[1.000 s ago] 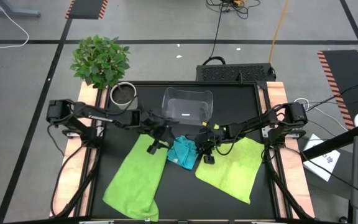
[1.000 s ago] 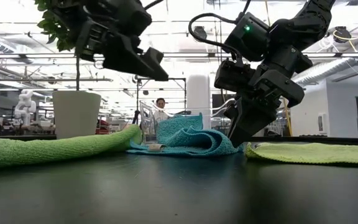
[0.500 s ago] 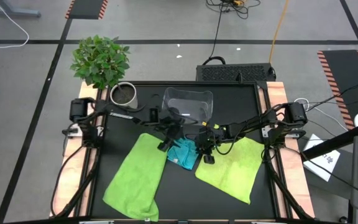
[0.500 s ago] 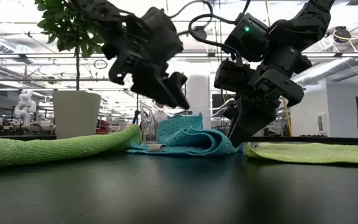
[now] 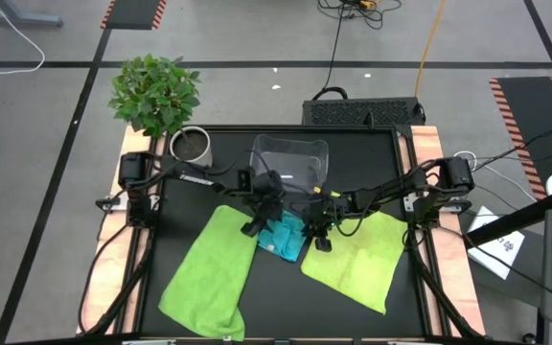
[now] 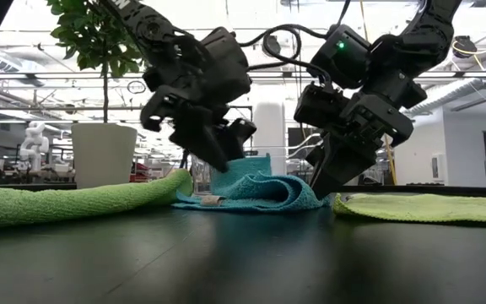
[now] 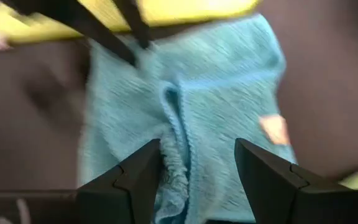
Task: Fold microfiber towels
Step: Fold the blue microfiber cloth
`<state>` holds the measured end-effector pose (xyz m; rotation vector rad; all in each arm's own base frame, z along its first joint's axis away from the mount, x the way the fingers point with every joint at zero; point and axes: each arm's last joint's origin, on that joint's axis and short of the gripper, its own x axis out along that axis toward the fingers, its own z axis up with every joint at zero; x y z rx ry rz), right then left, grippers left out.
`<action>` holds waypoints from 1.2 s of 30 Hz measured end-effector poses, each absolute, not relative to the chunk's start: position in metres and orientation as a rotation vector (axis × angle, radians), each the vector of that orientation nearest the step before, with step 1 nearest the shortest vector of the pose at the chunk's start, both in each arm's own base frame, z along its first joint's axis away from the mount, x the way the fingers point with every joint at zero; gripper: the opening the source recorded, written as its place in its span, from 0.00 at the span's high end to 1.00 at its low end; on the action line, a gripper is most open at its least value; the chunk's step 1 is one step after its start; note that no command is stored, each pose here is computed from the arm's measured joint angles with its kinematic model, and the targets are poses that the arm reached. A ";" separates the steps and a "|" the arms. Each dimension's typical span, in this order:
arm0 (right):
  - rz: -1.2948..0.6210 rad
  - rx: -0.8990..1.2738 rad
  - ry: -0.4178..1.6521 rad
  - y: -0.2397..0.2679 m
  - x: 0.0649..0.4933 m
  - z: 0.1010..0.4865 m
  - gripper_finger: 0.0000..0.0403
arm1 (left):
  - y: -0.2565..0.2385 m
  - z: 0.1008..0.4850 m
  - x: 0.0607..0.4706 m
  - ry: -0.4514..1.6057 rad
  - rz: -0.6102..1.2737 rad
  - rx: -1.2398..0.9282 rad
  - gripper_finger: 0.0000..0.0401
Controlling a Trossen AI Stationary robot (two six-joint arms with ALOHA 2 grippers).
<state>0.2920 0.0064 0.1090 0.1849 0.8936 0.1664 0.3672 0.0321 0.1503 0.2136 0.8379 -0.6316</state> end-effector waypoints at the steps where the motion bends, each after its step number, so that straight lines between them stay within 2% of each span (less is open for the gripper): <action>1: 0.165 0.186 0.894 0.006 0.292 0.109 0.88 | 0.030 0.150 0.365 0.855 -0.644 0.204 0.48; 7: 0.183 0.214 0.894 0.002 0.292 0.109 0.88 | 0.020 0.147 0.355 0.964 -0.692 0.162 0.48; 12: 0.183 0.223 0.895 0.002 0.292 0.109 0.88 | 0.010 0.148 0.354 0.961 -0.729 0.193 0.48; 23: 0.178 0.235 0.896 0.002 0.292 0.109 0.88 | -0.006 0.184 0.342 0.906 -0.754 0.231 0.48; 36: 0.177 0.237 0.897 0.002 0.292 0.109 0.88 | -0.033 0.167 0.326 0.967 -0.810 0.182 0.48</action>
